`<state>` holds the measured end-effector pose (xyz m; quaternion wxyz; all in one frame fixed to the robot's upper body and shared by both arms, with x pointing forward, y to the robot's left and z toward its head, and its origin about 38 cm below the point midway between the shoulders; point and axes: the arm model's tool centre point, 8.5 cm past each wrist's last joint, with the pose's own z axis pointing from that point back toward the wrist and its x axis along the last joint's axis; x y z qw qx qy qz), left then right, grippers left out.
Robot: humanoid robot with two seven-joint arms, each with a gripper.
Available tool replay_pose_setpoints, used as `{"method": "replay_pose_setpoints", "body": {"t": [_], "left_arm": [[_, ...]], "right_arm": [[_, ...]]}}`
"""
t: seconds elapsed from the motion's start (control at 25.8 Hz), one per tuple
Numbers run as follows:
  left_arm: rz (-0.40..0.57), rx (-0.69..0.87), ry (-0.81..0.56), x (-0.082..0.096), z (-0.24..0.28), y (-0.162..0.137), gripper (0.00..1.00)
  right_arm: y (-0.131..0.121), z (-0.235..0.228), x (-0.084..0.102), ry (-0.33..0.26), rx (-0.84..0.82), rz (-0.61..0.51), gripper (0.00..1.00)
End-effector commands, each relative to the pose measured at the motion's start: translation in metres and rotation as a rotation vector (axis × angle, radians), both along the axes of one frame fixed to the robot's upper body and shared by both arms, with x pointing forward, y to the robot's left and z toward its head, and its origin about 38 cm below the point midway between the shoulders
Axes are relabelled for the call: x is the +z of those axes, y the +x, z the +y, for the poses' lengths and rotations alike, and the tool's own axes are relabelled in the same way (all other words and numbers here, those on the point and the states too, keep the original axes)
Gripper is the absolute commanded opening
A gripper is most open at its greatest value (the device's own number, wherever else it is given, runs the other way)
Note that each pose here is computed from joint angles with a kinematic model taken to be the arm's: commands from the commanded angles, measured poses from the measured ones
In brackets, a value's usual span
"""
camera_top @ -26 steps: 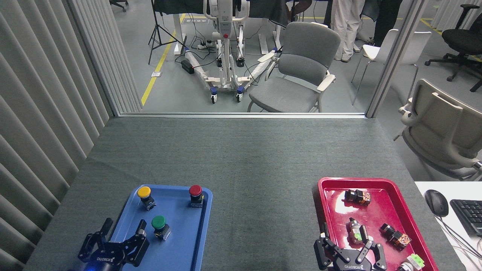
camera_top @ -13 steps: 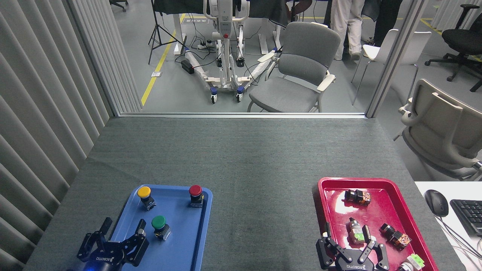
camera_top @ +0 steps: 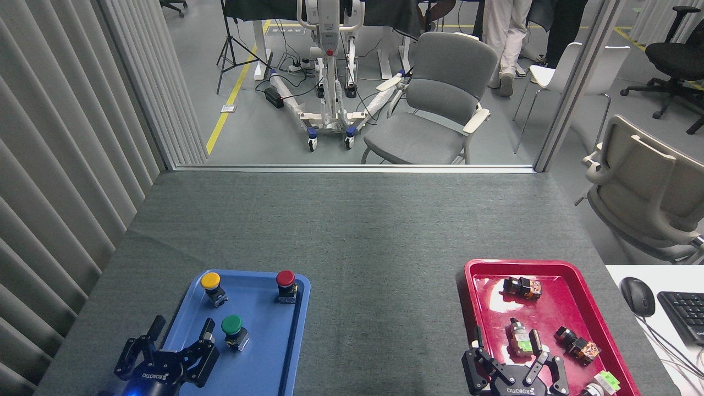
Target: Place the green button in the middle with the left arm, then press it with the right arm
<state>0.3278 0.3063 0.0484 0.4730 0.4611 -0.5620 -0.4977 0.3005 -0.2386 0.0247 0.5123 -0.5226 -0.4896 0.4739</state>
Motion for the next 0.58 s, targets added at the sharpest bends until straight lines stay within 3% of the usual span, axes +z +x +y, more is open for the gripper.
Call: {"method": "replay_pose_setpoints", "body": {"t": [0.0, 0.54], "left_arm": [[0.002, -0.001, 0.003, -0.0004, 0.0002, 0.0002, 1.0], [0.018, -0.02, 0.007, -0.0059, -0.0004, -0.0045, 1.0]], "right_arm": [[-0.0014, 0.0006, -0.0005, -0.011, 0.003, 0.002, 1.0], [-0.0032, 0.0046, 0.0011, -0.011, 0.054, -0.022, 1.0]]}}
